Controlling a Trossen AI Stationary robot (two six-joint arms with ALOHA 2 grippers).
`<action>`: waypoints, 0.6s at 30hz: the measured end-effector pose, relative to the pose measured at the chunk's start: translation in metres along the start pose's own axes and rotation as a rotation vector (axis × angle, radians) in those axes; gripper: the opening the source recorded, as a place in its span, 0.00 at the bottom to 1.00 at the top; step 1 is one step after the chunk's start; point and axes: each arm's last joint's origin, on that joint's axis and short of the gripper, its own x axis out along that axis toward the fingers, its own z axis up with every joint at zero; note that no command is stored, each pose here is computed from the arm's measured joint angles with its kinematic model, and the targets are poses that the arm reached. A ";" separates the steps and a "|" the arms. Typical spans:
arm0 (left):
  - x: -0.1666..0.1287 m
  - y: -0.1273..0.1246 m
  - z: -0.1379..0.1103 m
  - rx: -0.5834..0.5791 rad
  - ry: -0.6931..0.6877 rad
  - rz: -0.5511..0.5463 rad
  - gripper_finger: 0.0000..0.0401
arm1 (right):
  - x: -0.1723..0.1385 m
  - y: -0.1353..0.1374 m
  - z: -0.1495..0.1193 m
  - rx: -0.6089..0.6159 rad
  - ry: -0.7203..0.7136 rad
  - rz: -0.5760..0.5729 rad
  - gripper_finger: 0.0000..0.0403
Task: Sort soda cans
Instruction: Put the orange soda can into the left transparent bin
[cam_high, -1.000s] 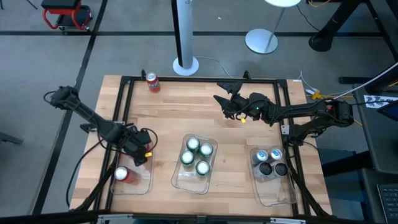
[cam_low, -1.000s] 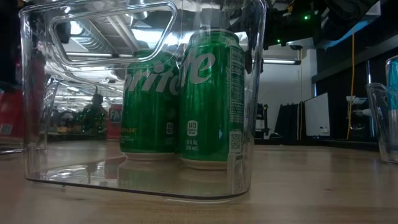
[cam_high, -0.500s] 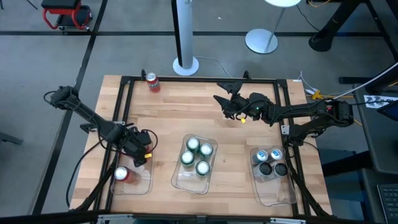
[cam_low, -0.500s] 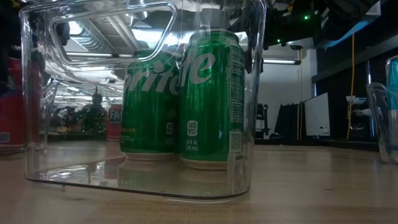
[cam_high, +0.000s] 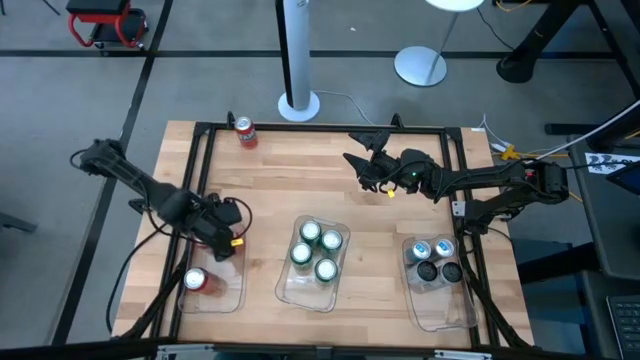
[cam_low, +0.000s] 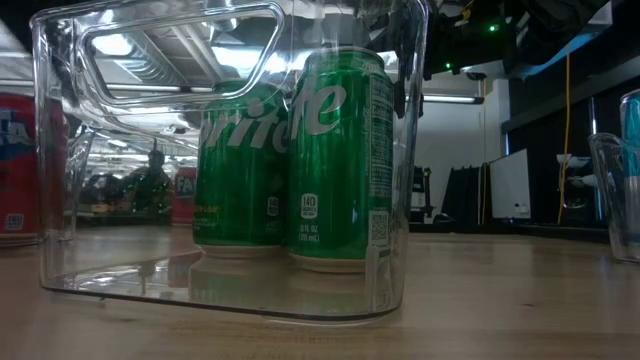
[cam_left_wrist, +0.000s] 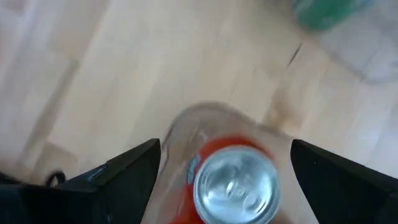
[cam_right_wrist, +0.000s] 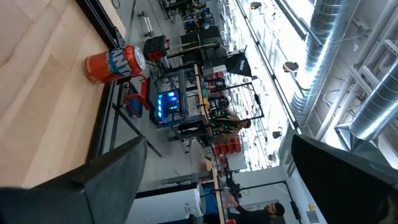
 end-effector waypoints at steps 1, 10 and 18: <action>-0.005 0.000 0.004 0.002 -0.025 -0.001 0.86 | 0.000 0.000 0.000 0.000 0.000 0.000 0.99; -0.043 0.020 0.054 -0.073 -0.343 0.147 0.87 | 0.000 0.000 0.000 0.020 0.000 0.000 0.99; -0.038 0.060 0.080 -0.143 -0.325 0.299 0.87 | 0.000 0.000 0.000 0.020 0.000 0.002 0.99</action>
